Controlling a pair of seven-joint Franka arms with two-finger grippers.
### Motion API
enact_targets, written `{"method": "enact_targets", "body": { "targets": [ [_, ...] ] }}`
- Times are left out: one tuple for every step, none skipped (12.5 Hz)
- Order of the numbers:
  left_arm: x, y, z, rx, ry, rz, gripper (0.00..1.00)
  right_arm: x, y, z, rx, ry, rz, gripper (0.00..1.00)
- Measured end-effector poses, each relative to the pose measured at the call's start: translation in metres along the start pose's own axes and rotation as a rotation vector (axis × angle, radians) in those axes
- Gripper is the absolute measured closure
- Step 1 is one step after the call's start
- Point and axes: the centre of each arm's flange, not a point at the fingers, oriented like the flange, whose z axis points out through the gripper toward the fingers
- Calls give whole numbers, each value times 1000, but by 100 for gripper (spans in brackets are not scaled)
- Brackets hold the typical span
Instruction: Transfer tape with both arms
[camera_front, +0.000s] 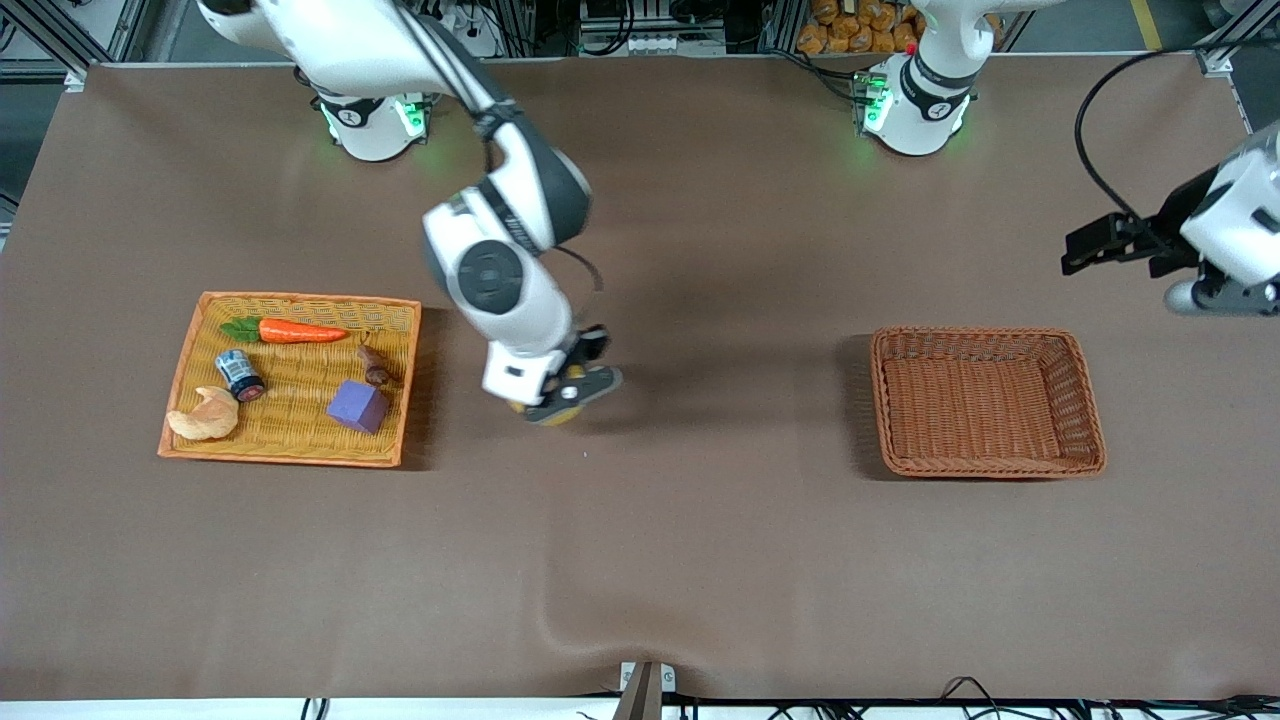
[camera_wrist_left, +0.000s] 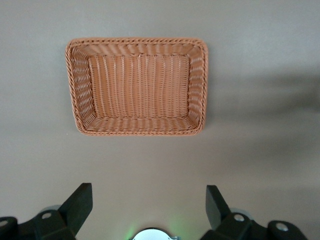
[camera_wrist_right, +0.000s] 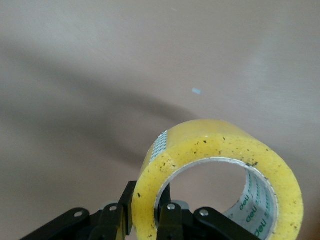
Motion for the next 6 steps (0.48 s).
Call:
{"method": "enact_targets", "body": {
  "targets": [
    [7,1,10,-1,-15,2,0,3,-33,12,4,9,45,77],
    [13,6,17,-2,-19,13,0,3,-62,28,8,17,71,77],
    [18,16,21,-2,-11,30,0,2,-88,47,16,33,95,77],
    [23,29,25,-1,5,52,0,-1,-106,65,20,44,117,77],
    [29,44,30,1,23,72,0,-4,-114,81,18,42,129,77],
    [36,57,37,1,39,73,0,-4,-115,90,13,35,136,77]
  ]
}}
